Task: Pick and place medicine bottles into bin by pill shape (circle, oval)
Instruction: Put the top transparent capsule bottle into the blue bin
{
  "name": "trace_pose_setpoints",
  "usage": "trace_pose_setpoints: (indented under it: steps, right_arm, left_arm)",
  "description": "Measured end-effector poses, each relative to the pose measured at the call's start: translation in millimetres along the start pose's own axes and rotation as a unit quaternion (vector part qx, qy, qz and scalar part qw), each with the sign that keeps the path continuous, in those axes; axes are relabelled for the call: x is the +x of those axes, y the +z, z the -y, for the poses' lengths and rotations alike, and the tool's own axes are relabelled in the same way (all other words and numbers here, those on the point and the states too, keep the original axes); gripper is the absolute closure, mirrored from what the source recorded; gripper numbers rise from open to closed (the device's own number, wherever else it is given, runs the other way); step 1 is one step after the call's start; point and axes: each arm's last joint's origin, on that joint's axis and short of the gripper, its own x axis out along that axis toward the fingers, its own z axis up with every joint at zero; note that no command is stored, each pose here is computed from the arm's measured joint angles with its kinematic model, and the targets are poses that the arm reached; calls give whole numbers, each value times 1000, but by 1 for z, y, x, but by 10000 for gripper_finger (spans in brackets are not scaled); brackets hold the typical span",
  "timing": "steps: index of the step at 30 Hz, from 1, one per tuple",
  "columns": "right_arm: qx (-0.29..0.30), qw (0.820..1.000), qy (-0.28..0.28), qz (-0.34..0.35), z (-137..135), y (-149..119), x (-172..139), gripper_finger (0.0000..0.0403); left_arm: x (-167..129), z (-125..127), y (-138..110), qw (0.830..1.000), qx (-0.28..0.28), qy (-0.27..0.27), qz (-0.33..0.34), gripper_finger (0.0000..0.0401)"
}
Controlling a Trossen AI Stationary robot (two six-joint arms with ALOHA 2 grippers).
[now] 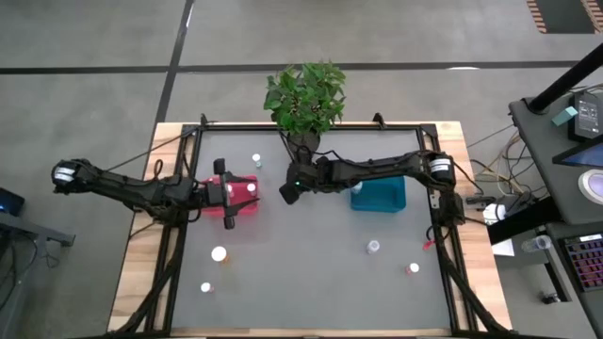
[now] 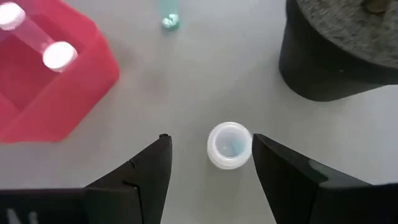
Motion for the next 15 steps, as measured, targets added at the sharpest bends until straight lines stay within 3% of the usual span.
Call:
trace_pose_setpoints:
  steps: [15]
  right_arm:
    - [-6, 1000, -21, -9, -3, -2, 31, 193]
  left_arm:
    - [0, 1, -2, 1000, 1, -1, -3, 184]
